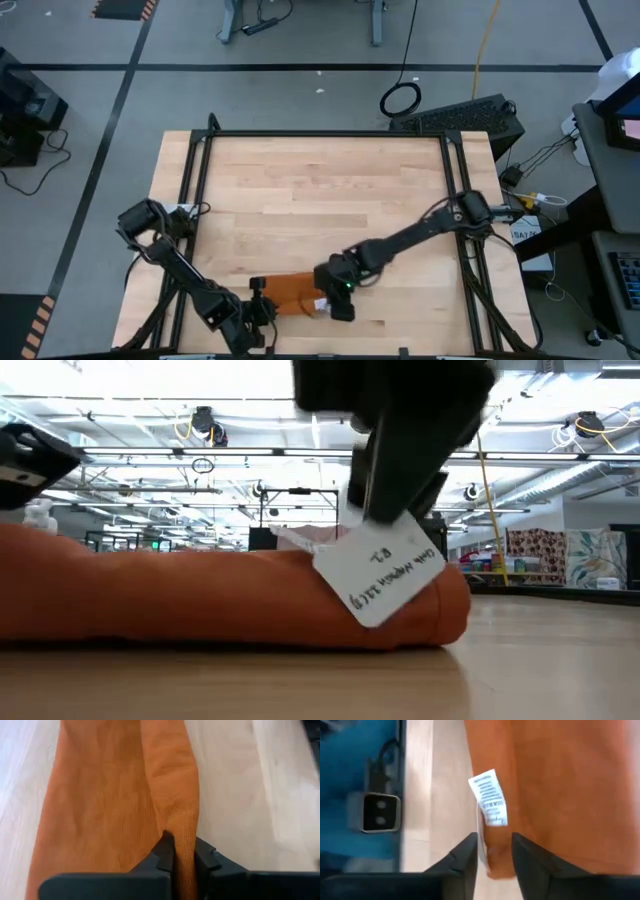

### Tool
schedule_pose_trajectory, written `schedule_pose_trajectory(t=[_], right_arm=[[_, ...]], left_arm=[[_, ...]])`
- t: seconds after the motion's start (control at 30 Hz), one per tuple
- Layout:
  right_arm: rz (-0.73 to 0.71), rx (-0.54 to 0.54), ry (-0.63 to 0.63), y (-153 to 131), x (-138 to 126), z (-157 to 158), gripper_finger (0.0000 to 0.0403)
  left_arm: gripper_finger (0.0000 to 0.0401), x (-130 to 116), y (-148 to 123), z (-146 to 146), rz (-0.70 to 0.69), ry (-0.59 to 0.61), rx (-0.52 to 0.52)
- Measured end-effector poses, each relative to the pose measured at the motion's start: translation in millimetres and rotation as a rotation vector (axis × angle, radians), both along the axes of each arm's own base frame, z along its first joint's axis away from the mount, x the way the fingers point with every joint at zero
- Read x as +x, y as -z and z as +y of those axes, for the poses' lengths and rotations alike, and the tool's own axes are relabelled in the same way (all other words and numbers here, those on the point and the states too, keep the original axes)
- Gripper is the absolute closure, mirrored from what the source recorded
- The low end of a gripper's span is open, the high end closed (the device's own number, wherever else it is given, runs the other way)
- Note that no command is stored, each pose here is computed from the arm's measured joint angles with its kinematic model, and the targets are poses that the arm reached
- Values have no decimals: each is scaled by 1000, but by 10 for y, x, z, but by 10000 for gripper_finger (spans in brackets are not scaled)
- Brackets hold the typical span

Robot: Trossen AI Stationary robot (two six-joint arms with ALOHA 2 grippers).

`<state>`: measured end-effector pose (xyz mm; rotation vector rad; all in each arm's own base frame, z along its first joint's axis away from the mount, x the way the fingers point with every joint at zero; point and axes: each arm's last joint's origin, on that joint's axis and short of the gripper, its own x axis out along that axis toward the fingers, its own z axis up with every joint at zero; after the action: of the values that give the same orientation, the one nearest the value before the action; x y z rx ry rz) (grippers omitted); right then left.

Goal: Roll towel
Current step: Roll the brown towel

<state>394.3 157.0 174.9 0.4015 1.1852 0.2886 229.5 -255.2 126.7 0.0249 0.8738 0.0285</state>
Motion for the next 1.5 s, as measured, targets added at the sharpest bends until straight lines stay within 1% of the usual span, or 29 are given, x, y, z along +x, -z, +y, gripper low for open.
schedule_pose_trajectory(t=[0.1, 0.2, 0.27, 0.3, 0.43, 0.53, 0.67, 0.77, 0.93, 1.03, 1.33, 1.43, 1.5], right_arm=[[-115, -194, -31, -154, -140, 198, 271], [-225, -362, -45, -205, -273, 462, 246], [-289, -430, -45, -204, -346, 638, 230], [-305, -446, -45, -186, -371, 702, 222], [-316, -518, -30, -38, -424, 848, 197], [-315, -538, -30, 76, -402, 880, 180], [-273, -562, -49, 261, -383, 886, 162], [-266, -589, -57, 324, -356, 858, 161], [-287, -656, -79, 330, -340, 831, 172], [-304, -688, -97, 324, -324, 815, 170], [-293, -695, -104, 326, -246, 695, 125], [-269, -651, -124, 354, -216, 657, 122], [-246, -632, -133, 396, -197, 626, 127]], left_arm=[[367, -10, -50, 10, 5, 1, -14], [373, 15, -79, 32, 20, -26, -67], [381, 41, -74, 56, 39, -36, -88], [384, 54, -71, 69, 53, -43, -104], [387, 121, -64, 122, 113, -43, -171], [388, 164, -64, 163, 118, -56, -179], [386, 196, -61, 205, 122, -72, -175], [381, 204, -59, 217, 128, -74, -177], [379, 199, -55, 220, 139, -69, -174], [378, 198, -55, 220, 139, -64, -171], [377, 197, -54, 221, 141, -63, -169], [377, 194, -52, 223, 143, -63, -166], [377, 195, -53, 222, 143, -63, -166]])
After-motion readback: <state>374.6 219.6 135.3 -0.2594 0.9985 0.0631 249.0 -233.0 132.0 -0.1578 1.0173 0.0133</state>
